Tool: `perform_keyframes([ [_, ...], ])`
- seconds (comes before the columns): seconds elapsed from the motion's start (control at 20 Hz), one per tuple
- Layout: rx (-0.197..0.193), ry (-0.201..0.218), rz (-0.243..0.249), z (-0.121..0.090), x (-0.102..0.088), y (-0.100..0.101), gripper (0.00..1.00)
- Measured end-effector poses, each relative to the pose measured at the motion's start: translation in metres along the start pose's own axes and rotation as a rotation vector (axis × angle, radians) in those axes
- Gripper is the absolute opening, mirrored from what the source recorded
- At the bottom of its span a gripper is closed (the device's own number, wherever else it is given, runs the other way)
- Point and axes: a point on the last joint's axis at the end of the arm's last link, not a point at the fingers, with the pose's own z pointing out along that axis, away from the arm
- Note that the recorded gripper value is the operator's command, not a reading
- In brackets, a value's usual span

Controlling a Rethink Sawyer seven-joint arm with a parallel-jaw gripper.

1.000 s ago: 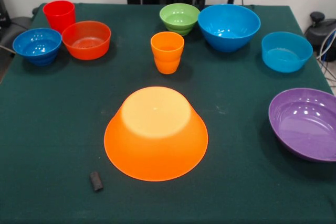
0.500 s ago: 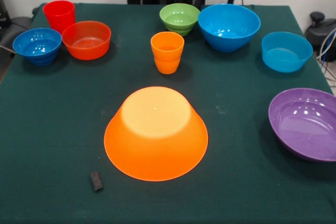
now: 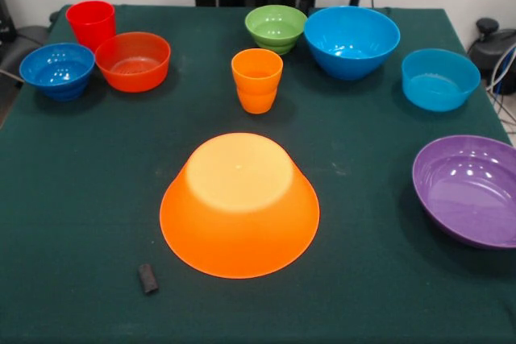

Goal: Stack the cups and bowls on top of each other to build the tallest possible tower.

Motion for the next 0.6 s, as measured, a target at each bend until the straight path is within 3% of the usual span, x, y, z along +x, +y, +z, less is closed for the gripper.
perform_keyframes([
  [0.6,-0.070,-0.032,0.022,-0.001,-0.002,0.012,1.00],
])
